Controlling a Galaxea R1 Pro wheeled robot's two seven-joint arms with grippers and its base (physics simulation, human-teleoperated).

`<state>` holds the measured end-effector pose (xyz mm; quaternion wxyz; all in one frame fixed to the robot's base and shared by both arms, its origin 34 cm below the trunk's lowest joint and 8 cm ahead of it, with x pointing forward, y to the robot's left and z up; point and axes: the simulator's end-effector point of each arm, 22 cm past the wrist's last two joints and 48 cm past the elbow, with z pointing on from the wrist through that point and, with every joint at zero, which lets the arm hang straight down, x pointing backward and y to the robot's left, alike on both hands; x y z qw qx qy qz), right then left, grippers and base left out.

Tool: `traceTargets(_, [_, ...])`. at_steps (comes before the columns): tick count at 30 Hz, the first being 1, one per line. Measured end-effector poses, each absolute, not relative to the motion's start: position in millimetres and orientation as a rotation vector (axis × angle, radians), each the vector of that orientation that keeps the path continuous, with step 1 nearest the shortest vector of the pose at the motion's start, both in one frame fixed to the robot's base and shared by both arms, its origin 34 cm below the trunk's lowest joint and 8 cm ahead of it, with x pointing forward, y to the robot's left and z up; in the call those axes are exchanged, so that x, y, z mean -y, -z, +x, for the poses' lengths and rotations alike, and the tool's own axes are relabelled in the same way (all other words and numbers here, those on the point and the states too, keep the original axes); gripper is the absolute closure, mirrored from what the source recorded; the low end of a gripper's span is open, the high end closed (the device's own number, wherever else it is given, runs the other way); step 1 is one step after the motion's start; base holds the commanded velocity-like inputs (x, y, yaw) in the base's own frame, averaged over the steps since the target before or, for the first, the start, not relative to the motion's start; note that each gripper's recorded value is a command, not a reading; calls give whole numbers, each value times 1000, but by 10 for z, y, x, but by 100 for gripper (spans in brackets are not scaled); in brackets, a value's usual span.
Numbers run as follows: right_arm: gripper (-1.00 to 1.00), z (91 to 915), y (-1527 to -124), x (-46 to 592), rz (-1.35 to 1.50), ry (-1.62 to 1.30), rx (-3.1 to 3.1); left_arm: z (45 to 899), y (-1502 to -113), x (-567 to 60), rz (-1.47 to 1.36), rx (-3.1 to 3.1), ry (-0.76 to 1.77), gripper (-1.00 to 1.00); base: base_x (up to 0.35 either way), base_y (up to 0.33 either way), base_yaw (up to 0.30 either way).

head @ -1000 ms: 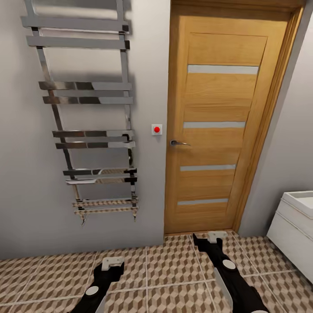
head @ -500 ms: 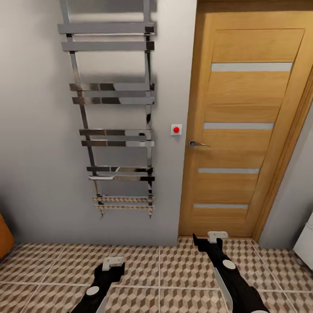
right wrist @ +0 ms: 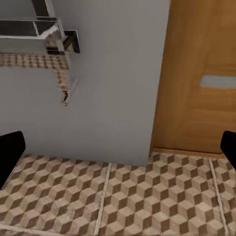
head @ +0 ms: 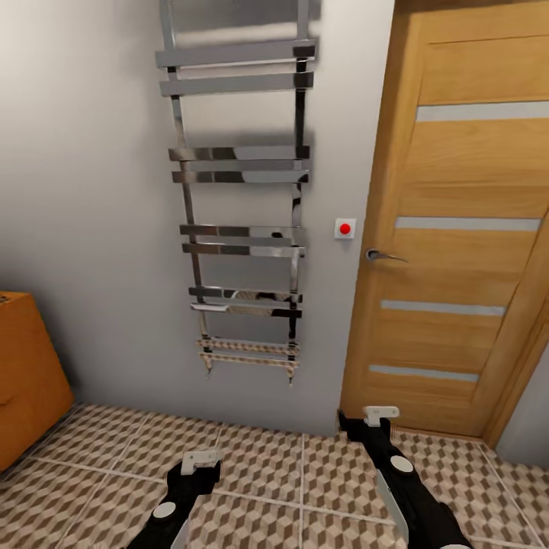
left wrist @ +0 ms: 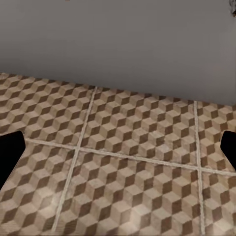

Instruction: Take the four mousetraps from the cabinet in the bathroom and place them on the bathroom floor. Make sure all four end up on the same floor surface, and ensure that at least two of them are either under or directly next to the same bathroom sink.

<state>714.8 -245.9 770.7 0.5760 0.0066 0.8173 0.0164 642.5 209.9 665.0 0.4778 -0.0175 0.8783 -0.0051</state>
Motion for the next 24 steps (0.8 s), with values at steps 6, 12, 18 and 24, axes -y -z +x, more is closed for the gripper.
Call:
traceTargets(6, [-100,7144,-7696,2458,16,-39,-1916,6425,-6650,-2097,-42,-2145,13,-100,0,0,264])
traceTargets(12, [-100,7119,-7632,2454,15,-40,-1930,6423,-6648,-2075,-43,-2146,16,-100,0,0,264])
traceTargets(18, [-100,7116,-7624,2454,15,-40,-1931,6420,-6645,-2066,-43,-2147,18,-100,0,0,264])
traceTargets(24, [-100,7115,-7621,2452,15,-40,-1932,6416,-6639,-2065,-43,-2148,18,-100,0,0,264])
